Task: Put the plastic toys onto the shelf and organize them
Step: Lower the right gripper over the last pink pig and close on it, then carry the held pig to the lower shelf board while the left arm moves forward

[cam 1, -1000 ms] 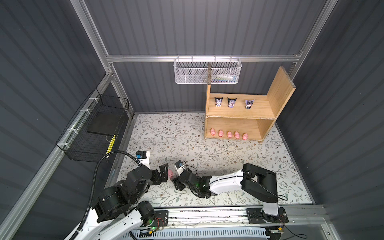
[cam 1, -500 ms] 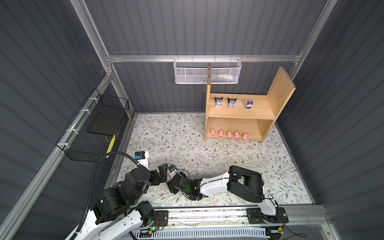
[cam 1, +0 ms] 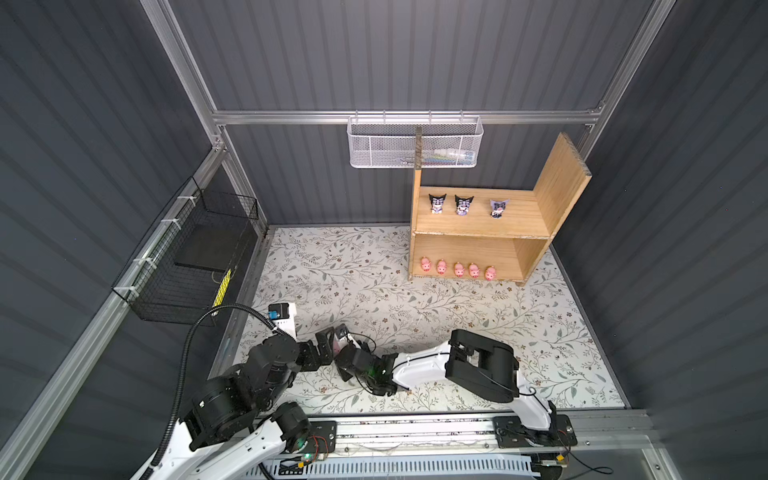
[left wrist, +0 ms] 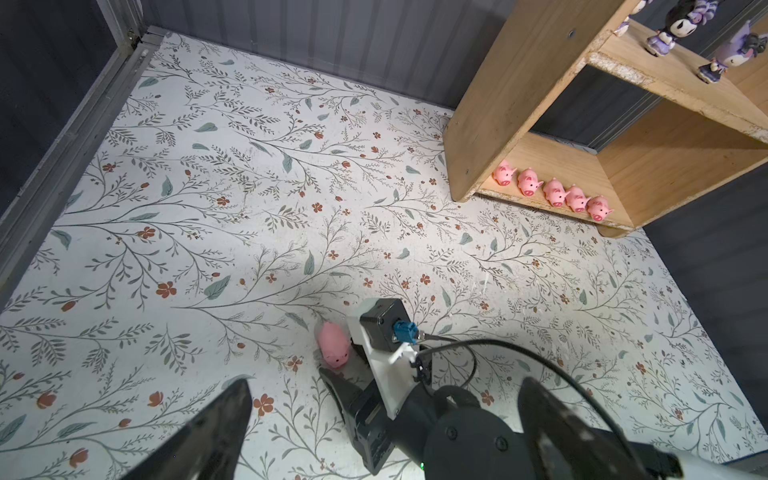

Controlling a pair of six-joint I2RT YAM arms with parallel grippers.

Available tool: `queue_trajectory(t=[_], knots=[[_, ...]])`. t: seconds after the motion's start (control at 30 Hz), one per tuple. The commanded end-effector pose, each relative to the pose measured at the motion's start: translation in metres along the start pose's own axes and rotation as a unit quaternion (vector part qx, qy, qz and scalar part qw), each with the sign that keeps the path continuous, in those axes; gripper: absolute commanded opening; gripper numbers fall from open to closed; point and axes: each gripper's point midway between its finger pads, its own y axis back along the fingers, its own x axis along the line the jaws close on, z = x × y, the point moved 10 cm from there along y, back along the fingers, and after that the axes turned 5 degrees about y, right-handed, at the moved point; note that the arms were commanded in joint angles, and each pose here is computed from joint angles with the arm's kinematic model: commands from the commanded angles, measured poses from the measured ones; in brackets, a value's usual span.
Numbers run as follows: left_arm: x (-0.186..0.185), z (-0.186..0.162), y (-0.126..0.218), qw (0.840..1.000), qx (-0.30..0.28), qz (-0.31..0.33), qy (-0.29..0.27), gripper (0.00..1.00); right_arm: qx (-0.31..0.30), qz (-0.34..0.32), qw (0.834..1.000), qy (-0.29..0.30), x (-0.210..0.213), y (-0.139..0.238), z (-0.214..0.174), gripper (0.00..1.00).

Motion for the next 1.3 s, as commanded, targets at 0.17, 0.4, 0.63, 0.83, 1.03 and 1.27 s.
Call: queue_trajectory(t=[0.17,0.4,0.63,0.83,1.03,1.27], knots=[[0.002,0.000,0.001,1.000,-0.005,0.002,-0.008,0.99,0.023,-0.020,1.000,-0.005,-0.024,-0.009,-0.018,0.29],[0.000,-0.001,-0.002,1.000,0.000,0.001,-0.012,1.00,-0.007,-0.025,1.000,-0.010,-0.048,0.029,-0.009,0.26],[-0.013,-0.008,-0.021,0.999,0.026,-0.011,-0.026,1.00,-0.012,-0.069,0.998,0.007,-0.085,0.082,-0.012,0.26],[-0.032,-0.020,-0.052,0.997,0.059,-0.034,-0.043,1.00,-0.006,-0.120,0.993,0.005,-0.125,0.116,-0.018,0.25],[-0.052,-0.027,-0.080,0.992,0.083,-0.059,-0.068,1.00,-0.008,-0.172,0.985,-0.015,-0.167,0.149,-0.020,0.25],[-0.074,-0.034,-0.110,0.987,0.102,-0.090,-0.090,1.00,-0.016,-0.247,0.968,-0.049,-0.221,0.189,-0.015,0.24]])
